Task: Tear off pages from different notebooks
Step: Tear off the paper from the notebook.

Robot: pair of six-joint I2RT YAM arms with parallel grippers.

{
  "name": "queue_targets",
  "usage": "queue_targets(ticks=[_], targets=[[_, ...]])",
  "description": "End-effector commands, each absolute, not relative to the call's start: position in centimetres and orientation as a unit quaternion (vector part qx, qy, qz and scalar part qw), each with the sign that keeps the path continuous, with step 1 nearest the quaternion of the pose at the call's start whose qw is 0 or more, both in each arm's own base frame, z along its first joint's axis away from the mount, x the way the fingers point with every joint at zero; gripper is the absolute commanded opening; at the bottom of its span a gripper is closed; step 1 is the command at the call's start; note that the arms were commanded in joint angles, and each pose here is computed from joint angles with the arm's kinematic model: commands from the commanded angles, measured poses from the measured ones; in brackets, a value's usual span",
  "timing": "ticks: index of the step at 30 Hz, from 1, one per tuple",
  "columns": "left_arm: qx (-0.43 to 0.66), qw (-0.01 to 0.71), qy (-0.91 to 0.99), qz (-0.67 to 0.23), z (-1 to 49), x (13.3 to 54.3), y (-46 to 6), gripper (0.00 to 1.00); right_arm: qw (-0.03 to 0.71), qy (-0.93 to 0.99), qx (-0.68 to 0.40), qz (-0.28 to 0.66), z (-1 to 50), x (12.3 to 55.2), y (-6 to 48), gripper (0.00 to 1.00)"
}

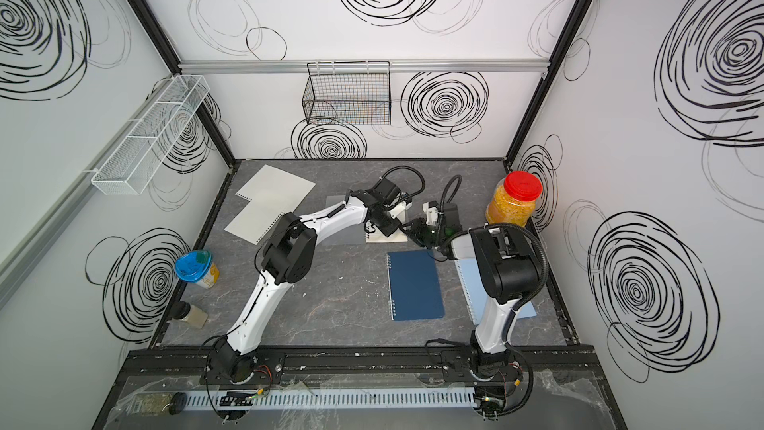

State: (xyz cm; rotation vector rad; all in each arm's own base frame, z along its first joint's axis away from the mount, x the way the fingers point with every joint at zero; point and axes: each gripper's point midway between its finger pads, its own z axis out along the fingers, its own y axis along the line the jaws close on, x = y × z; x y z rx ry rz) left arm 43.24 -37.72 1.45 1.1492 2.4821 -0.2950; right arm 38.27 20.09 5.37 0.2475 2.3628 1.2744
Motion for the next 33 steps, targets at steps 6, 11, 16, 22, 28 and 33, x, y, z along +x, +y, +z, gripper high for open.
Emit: queue_targets(ticks=[6,11,16,22,28,33], targets=[[0.418,0.034,0.906,-0.058,-6.59,37.66,-32.52,0.0,0.252,0.846,0.067,0.466,7.54,39.02,20.58,0.34],[0.419,0.034,0.905,-0.058,-6.57,37.64,-32.56,0.0,0.254,0.845,0.067,0.465,7.66,39.08,20.53,0.34],[0.418,0.034,0.906,-0.059,-6.58,37.64,-32.56,0.0,0.26,0.845,0.064,0.463,8.0,39.24,20.49,0.34],[0.418,0.031,0.906,-0.058,-6.66,37.55,-32.48,0.0,0.266,0.847,0.061,0.457,8.36,39.31,20.36,0.34],[0.419,0.03,0.906,-0.058,-6.7,37.49,-32.52,0.0,0.262,0.848,0.06,0.456,8.21,39.27,20.44,0.34],[0.42,0.03,0.905,-0.058,-6.72,37.5,-32.53,0.0,0.255,0.851,0.061,0.455,7.69,39.19,20.64,0.34]])
